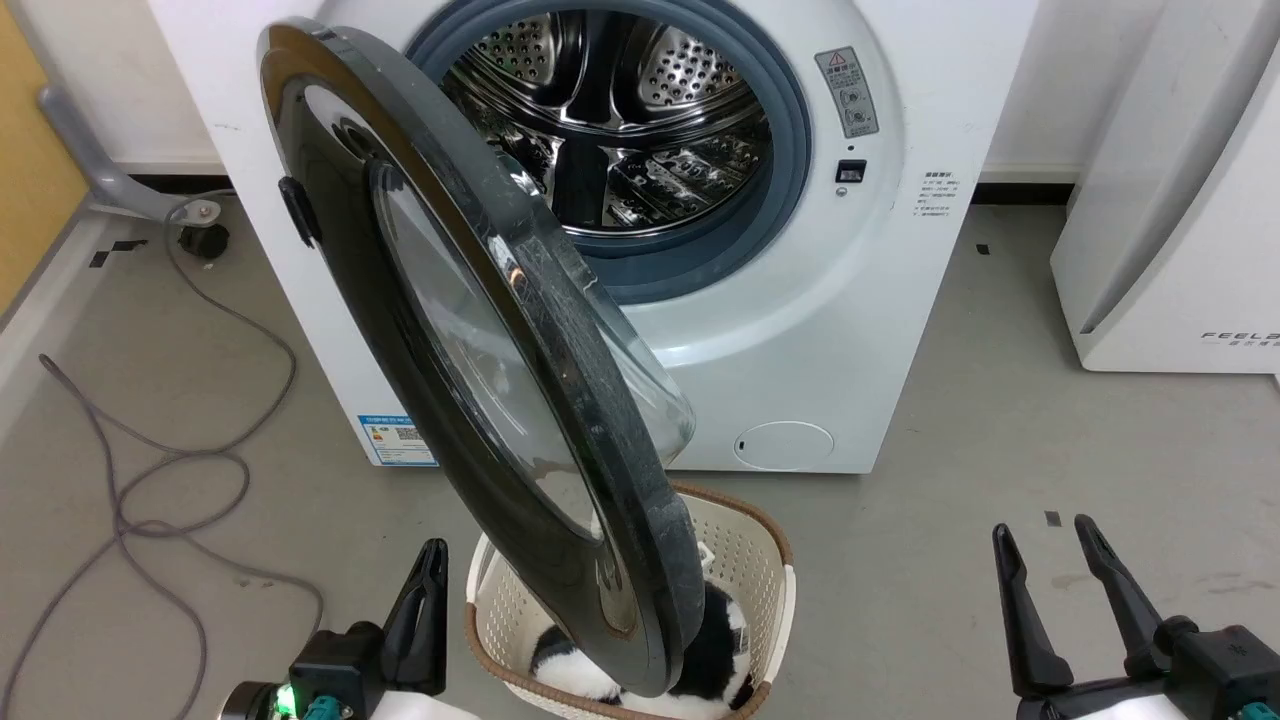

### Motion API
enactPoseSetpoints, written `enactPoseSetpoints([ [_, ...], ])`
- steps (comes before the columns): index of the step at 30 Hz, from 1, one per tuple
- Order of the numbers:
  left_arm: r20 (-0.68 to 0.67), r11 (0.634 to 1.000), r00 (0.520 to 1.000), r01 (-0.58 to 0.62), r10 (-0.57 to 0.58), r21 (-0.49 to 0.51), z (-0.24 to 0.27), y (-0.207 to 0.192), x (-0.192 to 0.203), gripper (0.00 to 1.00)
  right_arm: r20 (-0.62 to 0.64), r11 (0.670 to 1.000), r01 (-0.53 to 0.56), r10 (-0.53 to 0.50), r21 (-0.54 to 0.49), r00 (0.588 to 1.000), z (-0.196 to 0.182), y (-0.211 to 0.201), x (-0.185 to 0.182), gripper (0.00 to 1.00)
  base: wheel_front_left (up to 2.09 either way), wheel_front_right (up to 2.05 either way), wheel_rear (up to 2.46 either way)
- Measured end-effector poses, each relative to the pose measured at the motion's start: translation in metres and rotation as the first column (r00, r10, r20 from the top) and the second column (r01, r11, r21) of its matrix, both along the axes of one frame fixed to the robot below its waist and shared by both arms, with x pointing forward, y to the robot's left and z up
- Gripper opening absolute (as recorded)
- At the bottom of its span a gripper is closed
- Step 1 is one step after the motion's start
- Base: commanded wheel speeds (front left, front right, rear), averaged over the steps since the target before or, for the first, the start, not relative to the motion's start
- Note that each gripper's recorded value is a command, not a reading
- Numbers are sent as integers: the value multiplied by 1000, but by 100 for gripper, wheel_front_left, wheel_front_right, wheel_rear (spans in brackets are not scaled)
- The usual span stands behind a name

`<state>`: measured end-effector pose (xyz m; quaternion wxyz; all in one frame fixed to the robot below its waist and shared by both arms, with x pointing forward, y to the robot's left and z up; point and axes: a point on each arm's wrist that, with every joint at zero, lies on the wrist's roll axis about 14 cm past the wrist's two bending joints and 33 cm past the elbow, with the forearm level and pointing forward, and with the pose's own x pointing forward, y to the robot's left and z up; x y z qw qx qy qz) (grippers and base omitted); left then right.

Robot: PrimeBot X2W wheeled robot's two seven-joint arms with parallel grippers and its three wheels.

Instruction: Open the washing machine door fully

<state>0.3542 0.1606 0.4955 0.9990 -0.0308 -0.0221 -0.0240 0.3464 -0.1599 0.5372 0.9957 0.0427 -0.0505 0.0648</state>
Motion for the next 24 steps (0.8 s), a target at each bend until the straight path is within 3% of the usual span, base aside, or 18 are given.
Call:
enactPoseSetpoints([
  [12,68,1000,998,-5,6,-13,22,-1,6,0,-16,1000,4,-4,-10,1000,-5,-1,2,100,0,0,0],
  [18,215,1000,976,-12,18,-29,75,-1,17,0,-27,1000,7,-7,-12,1000,-9,-3,4,100,0,0,0],
  [24,413,998,911,39,-17,-43,154,-16,13,0,-38,1000,13,-14,-14,999,-12,-5,4,100,0,0,0],
])
